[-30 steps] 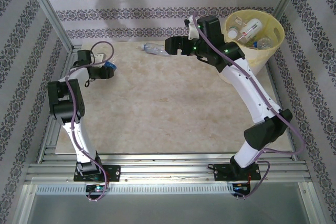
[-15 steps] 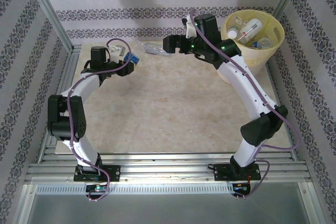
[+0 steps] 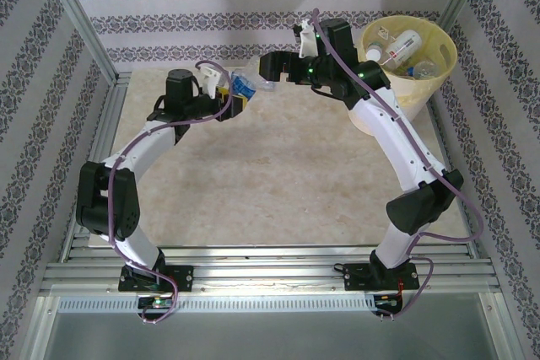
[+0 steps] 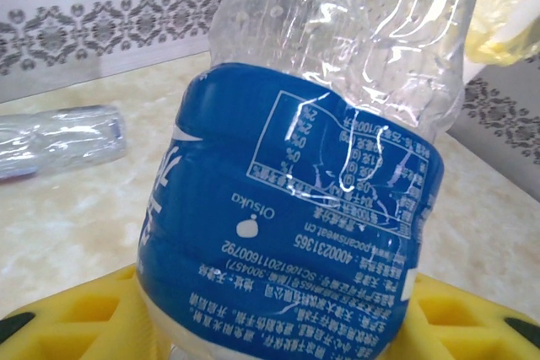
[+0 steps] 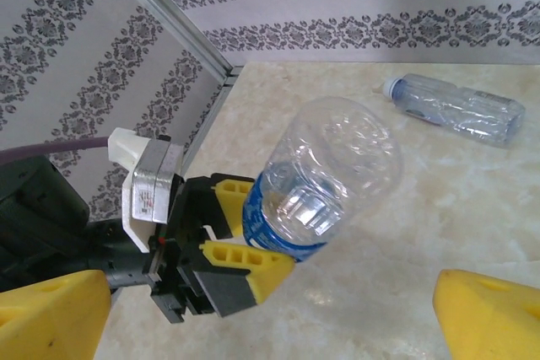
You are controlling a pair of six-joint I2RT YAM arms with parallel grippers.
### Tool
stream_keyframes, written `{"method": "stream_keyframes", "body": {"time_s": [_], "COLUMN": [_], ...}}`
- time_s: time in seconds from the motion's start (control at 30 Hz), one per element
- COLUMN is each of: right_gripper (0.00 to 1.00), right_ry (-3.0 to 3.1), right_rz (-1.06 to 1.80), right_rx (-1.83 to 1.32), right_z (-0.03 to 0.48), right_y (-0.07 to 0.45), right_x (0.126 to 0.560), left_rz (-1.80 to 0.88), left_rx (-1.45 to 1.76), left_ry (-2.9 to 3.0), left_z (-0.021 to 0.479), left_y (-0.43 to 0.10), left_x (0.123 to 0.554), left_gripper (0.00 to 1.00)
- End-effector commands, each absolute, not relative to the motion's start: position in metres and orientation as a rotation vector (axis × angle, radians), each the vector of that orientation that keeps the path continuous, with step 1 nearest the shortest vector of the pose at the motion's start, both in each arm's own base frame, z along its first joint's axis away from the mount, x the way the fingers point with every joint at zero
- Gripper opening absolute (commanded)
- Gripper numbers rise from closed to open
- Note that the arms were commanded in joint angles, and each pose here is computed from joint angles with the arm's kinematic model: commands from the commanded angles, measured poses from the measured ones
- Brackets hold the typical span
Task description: Throw the plastic bottles in the bin
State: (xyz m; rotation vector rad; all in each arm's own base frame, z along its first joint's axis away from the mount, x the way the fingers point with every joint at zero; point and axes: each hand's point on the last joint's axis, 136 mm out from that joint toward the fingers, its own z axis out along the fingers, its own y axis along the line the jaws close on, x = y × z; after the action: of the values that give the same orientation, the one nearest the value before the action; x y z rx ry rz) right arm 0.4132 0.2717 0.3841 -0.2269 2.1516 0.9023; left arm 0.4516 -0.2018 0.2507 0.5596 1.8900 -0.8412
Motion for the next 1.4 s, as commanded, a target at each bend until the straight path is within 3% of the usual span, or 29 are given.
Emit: {"method": "stream_keyframes", "body": {"time_s": [0.0, 0.8, 1.17, 1.37], "right_gripper": [0.98, 0.93, 0.77, 0.63], "right_ry": [2.162, 2.214, 2.198, 2.181], "right_rz": [0.954, 1.013, 1.057, 1.057], "right_rx": [-0.203, -0.097, -0.081, -0.075], "right_z": [0.384, 0.368, 0.373, 0.379], "right_y": [0.274, 0.266, 0.263, 0.256], "right_x": [0.416, 0.422, 0.426, 0.428], "left_rz": [-0.891, -1.039, -1.094, -1.127], "left_rx": [0.616, 0.691, 0.697, 0.704], "left_ry": [1.731, 1.593, 1.571, 1.563], "left_z": [0.301, 0.335, 0.335, 0.333], "left_y": [-0.220, -0.267, -0.281, -0.290], "left_x": [0.440, 0.405, 0.406, 0.405], "left_gripper": [0.27, 0.28, 0.28, 0.28]}}
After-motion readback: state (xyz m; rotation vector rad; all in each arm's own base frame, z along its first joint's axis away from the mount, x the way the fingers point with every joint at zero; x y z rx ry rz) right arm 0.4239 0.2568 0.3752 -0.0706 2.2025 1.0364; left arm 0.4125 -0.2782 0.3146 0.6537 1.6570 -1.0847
